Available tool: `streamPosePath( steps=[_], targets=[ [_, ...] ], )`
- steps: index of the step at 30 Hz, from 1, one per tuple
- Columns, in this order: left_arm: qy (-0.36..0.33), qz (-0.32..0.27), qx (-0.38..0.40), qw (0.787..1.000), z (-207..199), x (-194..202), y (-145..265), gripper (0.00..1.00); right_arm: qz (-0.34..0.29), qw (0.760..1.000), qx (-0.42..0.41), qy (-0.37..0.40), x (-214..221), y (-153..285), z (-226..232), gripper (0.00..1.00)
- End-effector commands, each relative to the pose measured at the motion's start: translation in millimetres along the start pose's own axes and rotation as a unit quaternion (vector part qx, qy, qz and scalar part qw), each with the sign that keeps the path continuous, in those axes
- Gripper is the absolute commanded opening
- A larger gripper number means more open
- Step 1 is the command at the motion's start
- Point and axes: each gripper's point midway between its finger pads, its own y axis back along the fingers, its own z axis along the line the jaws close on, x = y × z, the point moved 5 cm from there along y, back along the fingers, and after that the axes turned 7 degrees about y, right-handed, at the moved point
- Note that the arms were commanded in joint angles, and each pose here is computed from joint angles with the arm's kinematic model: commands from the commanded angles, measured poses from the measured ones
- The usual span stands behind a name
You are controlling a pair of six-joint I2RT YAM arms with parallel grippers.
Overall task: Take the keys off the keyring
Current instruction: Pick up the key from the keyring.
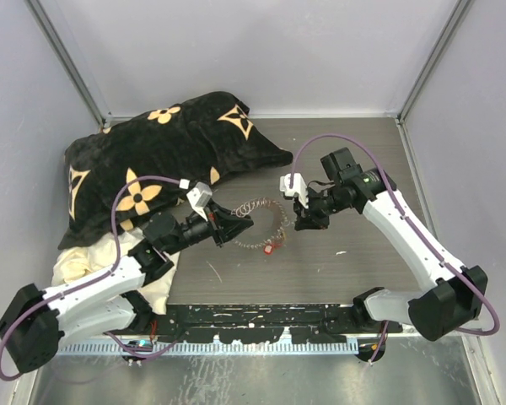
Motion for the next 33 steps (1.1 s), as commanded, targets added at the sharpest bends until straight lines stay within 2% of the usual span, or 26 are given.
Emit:
streamPosePath(
  steps=[1,7,12,16,21,23,27,32,33],
  targets=[
    [0.027,-0.105,0.058,0.992,-16.8,-33.1,-13.5,0.0,0.098,0.994,0.031,0.038,-2.4,25.6,6.1,0.01],
    [0.077,-0.103,0.077,0.989,-13.0,-20.8,-29.3,0.02,0.135,0.987,0.039,0.074,-22.2,42.3,-0.1,0.01],
    [0.098,-0.107,0.073,0.987,-3.2,-8.1,-33.5,0.21,0.152,0.984,0.032,0.089,-30.9,49.5,-1.5,0.01],
    [0.107,-0.113,0.062,0.986,7.1,3.1,-33.5,0.42,0.157,0.983,0.032,0.093,-34.6,51.3,-2.0,0.01],
    [0.072,-0.124,0.014,0.99,24.7,2.7,-10.8,0.58,0.145,0.985,0.033,0.089,-39.3,53.4,1.0,0.01],
    [0.053,-0.103,-0.002,0.993,26.0,4.0,-1.9,0.59,0.141,0.986,0.03,0.088,-39.5,53.6,3.9,0.01],
    [0.033,-0.05,0.022,0.998,5.2,-3.9,5.9,0.59,0.142,0.985,0.03,0.096,-38.5,56.6,7.2,0.01],
    [0.044,-0.047,0.086,0.994,-25.6,-24.6,8.8,0.55,0.149,0.979,0.042,0.13,-47.0,67.9,2.1,0.01],
    [0.055,-0.047,0.094,0.993,-30.2,-28.3,8.3,0.51,0.149,0.978,0.045,0.135,-49.6,69.4,-0.3,0.01]
  ],
)
